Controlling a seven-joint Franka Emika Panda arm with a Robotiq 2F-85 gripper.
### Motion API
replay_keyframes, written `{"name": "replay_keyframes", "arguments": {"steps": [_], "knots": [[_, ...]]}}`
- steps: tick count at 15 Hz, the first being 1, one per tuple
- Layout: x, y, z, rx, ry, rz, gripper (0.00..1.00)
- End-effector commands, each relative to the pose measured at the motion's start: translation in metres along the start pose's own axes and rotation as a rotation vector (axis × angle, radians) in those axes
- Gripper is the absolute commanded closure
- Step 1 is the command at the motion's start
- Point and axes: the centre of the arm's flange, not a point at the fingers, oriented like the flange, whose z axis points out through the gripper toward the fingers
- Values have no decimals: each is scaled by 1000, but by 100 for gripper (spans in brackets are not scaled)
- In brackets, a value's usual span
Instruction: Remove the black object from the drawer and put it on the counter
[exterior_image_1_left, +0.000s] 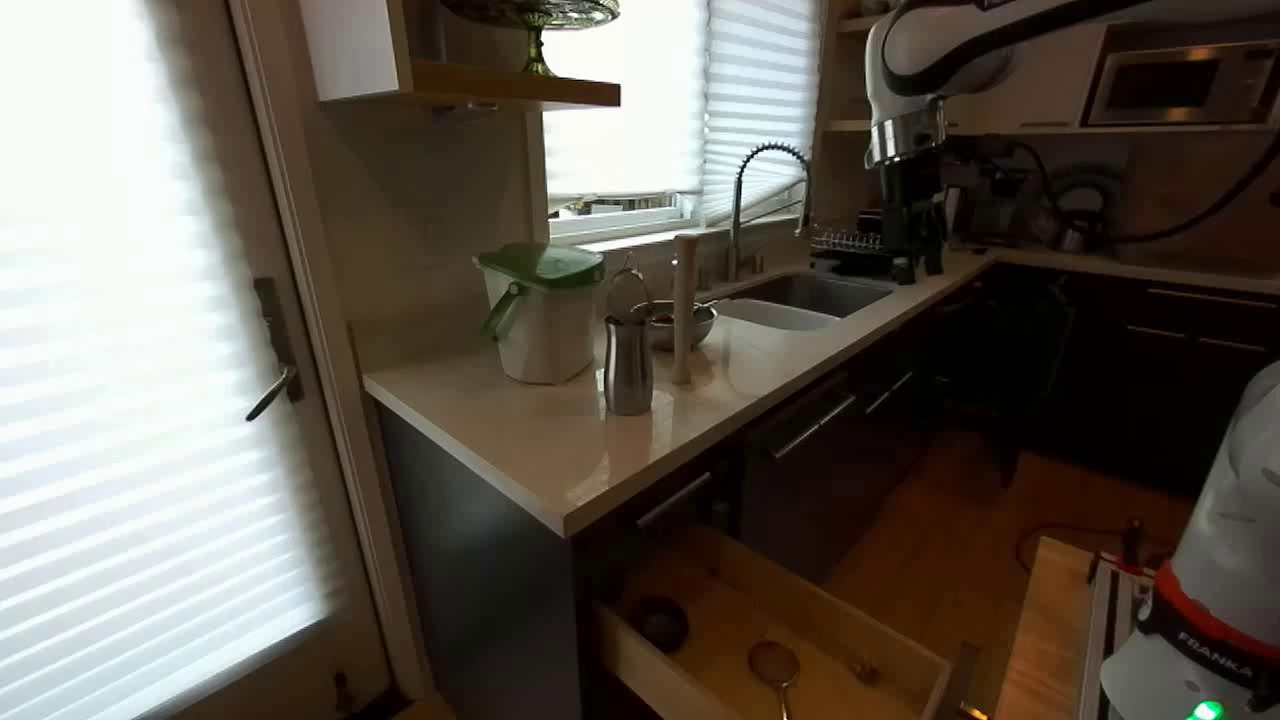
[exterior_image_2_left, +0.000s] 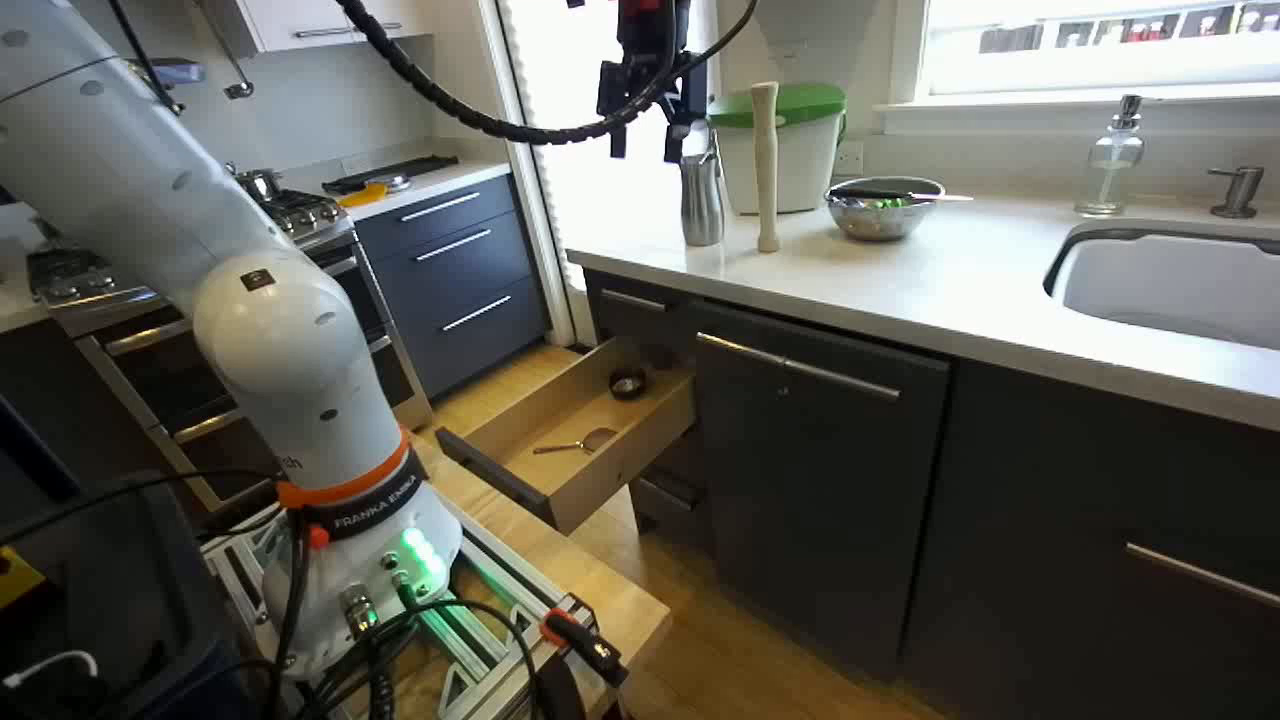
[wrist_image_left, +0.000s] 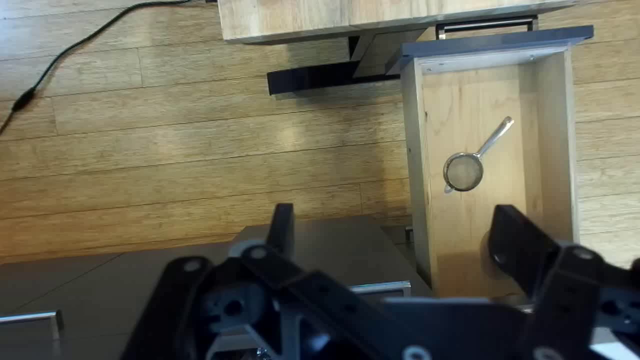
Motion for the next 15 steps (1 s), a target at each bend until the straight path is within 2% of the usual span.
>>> {"name": "replay_keyframes", "arguments": {"steps": [1,3,4,5,9,11,14,15], "knots": [[0,0,0,0,0,0,0],[13,-39,23,-14,-33,-36,0],[20,-71,43,-32,-72,-72,0],[22,-88,52,-35,-110,-122,0],[28,-174,131,-85,-326,-254,0],[31,-193,187,-109,-412,-212,0],[20,-198,261,-184,-394,-82,0],[17,-183,277,-183,-408,-70,0]]}}
